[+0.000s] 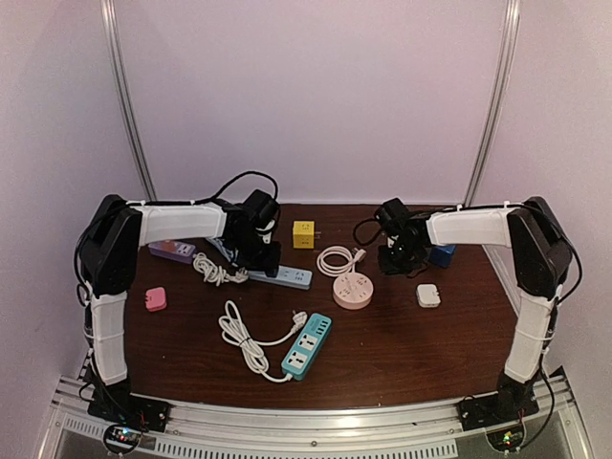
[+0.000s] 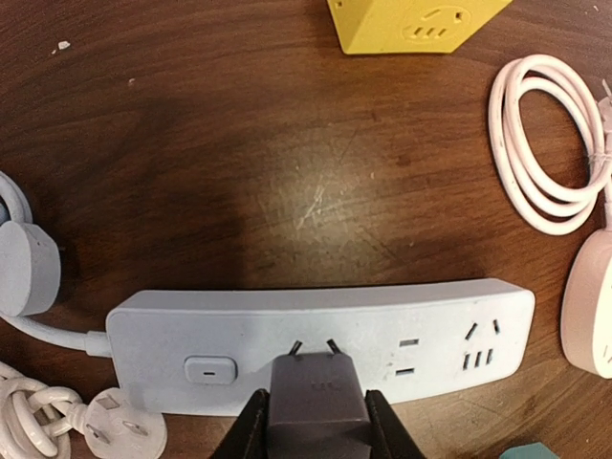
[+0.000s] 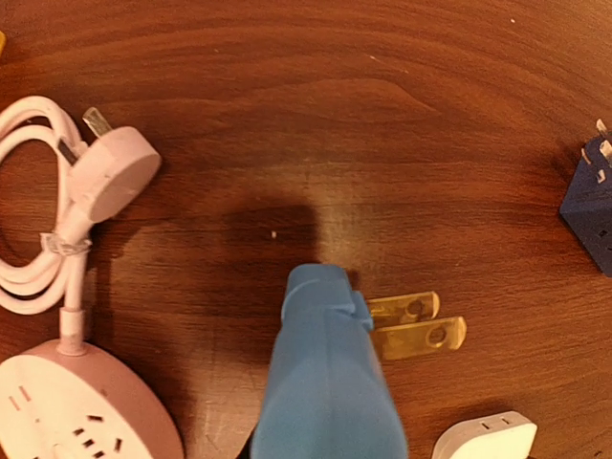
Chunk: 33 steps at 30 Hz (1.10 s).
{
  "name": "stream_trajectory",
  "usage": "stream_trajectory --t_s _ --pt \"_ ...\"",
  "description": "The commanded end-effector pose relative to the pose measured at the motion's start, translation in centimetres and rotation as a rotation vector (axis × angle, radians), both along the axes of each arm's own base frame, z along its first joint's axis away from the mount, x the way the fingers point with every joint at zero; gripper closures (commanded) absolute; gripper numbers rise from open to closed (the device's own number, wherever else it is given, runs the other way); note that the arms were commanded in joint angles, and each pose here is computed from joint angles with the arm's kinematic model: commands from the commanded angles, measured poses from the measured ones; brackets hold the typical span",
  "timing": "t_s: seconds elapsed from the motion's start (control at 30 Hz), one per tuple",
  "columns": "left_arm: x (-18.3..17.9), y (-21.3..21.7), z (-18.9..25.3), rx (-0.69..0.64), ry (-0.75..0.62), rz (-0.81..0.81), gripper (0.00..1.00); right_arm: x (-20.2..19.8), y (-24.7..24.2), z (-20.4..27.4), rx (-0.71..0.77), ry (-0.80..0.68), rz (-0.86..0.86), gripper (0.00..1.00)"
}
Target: Pull the plug off the socket
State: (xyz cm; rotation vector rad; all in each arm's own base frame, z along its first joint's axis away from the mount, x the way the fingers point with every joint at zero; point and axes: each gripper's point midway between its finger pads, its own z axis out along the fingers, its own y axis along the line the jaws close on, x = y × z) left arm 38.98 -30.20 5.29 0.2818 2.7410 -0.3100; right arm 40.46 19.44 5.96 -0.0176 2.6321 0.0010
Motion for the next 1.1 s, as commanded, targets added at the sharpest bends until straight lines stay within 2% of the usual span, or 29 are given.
stream_trajectory --t_s 0.0,0.2,0.33,0.5,0.77,1.07 --pt "-6.2 3.8 -4.4 0.138 0.267 -0.028 0.83 0.1 -2.6 -0.4 -0.178 0.020 -0.022 0.88" --pt "-6.0 3.4 -3.9 0.117 0.260 -0.026 0.83 0.5 -2.8 -1.3 -0.225 0.038 -0.021 0.80" --pt "-5.9 3.3 -4.2 0.108 0.258 -0.016 0.83 0.5 -2.7 -1.6 -0.229 0.047 -0.016 0.70" --pt "-5.8 3.0 -4.4 0.092 0.258 -0.007 0.83 0.4 -2.0 -2.0 -0.213 0.060 -0.001 0.62" --pt "-5.6 2.7 -4.5 0.077 0.253 -0.003 0.83 0.7 0.1 -0.7 -0.164 0.027 0.028 0.56" --pt "-5.5 2.5 -4.4 0.071 0.248 0.001 0.82 1.5 2.3 0.2 -0.165 -0.004 0.058 0.57"
